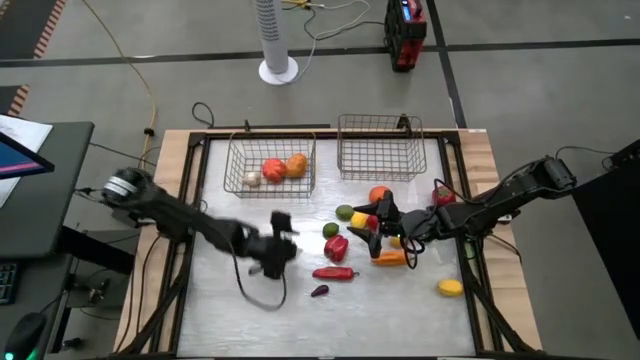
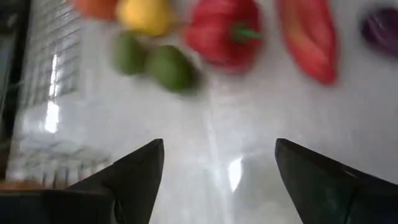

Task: Sort produce into baskets
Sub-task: Put the red bell pepper into the left gold wire basket

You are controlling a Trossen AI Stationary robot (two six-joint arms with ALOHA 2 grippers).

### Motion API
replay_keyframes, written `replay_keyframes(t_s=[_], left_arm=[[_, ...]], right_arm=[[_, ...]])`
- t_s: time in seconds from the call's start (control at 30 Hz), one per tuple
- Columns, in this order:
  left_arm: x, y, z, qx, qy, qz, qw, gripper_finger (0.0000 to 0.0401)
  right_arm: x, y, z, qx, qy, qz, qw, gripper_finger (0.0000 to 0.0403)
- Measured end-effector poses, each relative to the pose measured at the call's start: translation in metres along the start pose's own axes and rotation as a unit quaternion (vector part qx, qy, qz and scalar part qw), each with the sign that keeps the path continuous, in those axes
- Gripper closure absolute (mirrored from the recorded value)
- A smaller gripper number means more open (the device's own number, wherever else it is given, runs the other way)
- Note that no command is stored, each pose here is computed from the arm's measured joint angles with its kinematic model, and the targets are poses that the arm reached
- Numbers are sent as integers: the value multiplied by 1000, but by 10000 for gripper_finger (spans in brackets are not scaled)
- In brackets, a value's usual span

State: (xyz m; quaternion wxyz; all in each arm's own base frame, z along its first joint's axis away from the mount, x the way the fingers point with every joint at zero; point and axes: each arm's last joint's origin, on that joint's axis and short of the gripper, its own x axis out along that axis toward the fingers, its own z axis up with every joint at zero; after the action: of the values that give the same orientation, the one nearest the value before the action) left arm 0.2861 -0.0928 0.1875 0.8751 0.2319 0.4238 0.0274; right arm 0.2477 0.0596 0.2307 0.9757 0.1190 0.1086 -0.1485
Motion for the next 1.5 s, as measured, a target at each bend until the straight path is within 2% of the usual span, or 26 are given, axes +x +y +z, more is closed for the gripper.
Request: replay_keyframes(t_s=[0.13, 0.27, 0.5, 0.7, 0.9, 1.17, 1.33, 1.5], left_arm=[[18, -31, 12, 72, 9, 63, 995, 126], [33, -45, 27, 110, -7, 69, 992, 142], [46, -48, 45, 165, -61, 99, 979, 178], [55, -43, 47, 212, -73, 90, 970, 209], [74, -48, 41, 233, -66, 84, 967, 239], [74, -46, 42, 241, -58, 112, 962, 267], [78, -42, 39, 248, -61, 71, 964, 279], [79, -39, 40, 233, -62, 75, 968, 305]], right_arm=[[-1, 1, -1, -2, 3, 2, 1000, 80], [-1, 1, -1, -2, 3, 1, 1000, 80], [-1, 1, -1, -3, 5, 1, 1000, 80], [0, 0, -1, -4, 6, -1, 1000, 80], [0, 0, -1, -4, 6, -3, 1000, 80], [0, 0, -1, -4, 6, -4, 1000, 80], [0, 0, -1, -4, 5, -5, 1000, 80], [0, 0, -1, -4, 5, -5, 1000, 80]])
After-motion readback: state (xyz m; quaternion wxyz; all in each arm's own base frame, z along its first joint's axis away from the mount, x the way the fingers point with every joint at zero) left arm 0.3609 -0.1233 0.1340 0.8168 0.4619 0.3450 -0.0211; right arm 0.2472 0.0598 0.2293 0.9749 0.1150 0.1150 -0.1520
